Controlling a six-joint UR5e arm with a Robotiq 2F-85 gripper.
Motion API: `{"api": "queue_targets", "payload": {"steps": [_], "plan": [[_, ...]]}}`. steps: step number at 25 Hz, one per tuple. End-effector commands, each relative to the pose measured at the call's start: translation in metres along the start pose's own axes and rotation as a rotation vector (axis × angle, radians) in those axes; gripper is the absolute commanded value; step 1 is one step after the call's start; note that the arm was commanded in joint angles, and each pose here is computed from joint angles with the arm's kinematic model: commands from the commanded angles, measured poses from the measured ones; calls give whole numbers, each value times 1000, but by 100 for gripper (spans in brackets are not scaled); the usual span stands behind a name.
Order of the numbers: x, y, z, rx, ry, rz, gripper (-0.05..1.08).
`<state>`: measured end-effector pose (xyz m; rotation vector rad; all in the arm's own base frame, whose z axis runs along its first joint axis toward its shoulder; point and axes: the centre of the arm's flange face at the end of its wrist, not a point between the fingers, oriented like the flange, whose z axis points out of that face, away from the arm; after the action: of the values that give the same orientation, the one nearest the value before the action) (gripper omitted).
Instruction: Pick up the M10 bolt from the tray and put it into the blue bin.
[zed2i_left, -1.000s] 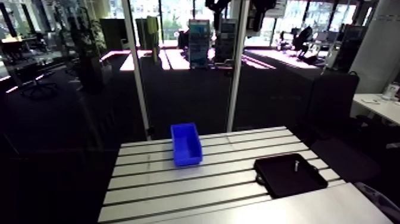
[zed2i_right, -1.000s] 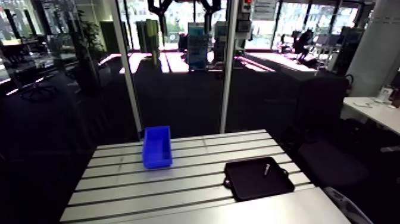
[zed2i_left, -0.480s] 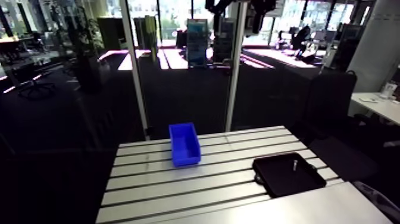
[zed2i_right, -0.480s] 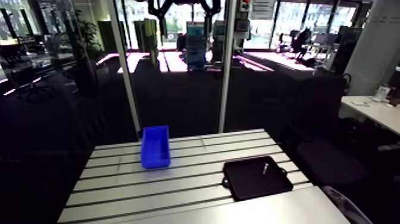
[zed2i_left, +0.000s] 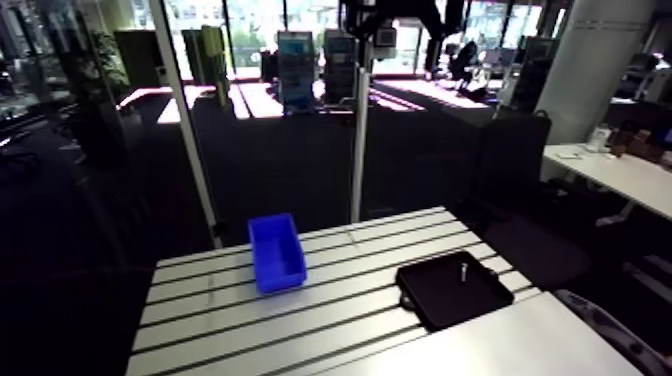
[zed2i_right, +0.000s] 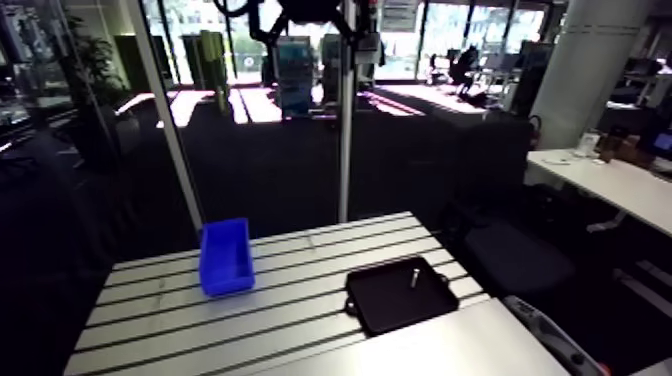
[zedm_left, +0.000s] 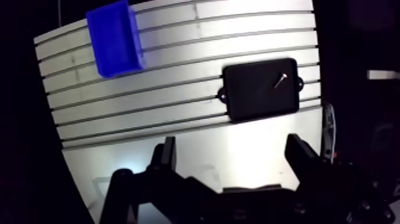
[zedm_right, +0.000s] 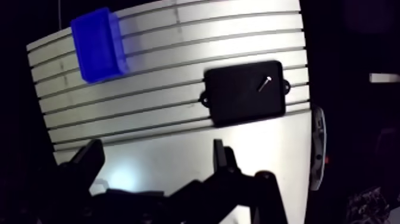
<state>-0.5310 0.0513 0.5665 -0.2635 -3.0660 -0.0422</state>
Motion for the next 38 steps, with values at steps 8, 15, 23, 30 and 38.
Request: {"api": "queue_targets", "payload": {"steps": [8, 15, 23, 30, 38], "plan": [[-16, 129, 71, 45, -75, 340, 1], [-25, 164, 103, 41, -64, 412, 1], [-27, 176, 137, 29, -35, 447, 1], [-19, 183, 184, 23, -51, 457, 1], [-12, 200, 239, 22, -77, 474, 1]]}}
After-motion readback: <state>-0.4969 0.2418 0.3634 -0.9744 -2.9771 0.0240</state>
